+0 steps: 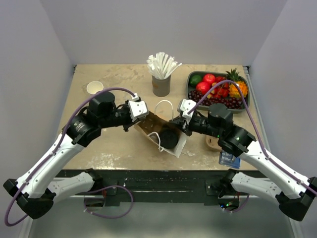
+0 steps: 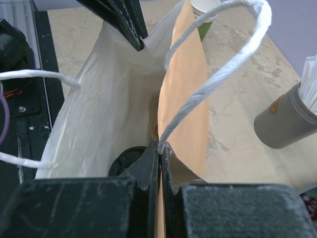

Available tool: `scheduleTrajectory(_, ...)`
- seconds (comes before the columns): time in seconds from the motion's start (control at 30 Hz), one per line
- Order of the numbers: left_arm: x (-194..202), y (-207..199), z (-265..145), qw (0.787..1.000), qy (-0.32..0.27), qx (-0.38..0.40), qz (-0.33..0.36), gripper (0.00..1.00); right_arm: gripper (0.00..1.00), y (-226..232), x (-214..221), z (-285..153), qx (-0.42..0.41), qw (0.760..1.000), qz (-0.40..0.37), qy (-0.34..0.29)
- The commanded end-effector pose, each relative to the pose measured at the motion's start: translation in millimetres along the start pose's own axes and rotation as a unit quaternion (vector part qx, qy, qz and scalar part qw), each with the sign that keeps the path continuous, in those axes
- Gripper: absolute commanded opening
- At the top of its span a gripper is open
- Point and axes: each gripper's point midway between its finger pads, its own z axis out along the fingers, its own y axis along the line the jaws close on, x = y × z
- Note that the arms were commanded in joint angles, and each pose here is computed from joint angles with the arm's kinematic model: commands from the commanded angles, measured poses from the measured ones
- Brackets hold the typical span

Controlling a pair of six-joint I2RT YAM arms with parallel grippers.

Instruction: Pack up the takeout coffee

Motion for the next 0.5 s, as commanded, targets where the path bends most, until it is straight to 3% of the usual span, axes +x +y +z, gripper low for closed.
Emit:
scheduleTrajectory(0.0,-18,-8,3,0.999,-0.029,0.023,-0.028,0.0,0.0,-13,-24,3,0.032,0.999,0.029,-0.018)
scheduleTrajectory(0.23,-14,9,8,0.985,-0.017,0.046,-0.164,0.0,0.0,-30,-29,14,0.058,0.995,0.076,0.01)
scheduleTrajectory(0.47,-11,25,10,0.978,-0.012,0.033,-0.204,0.0,0.0,-53,-45,25,0.077,0.995,0.062,0.011)
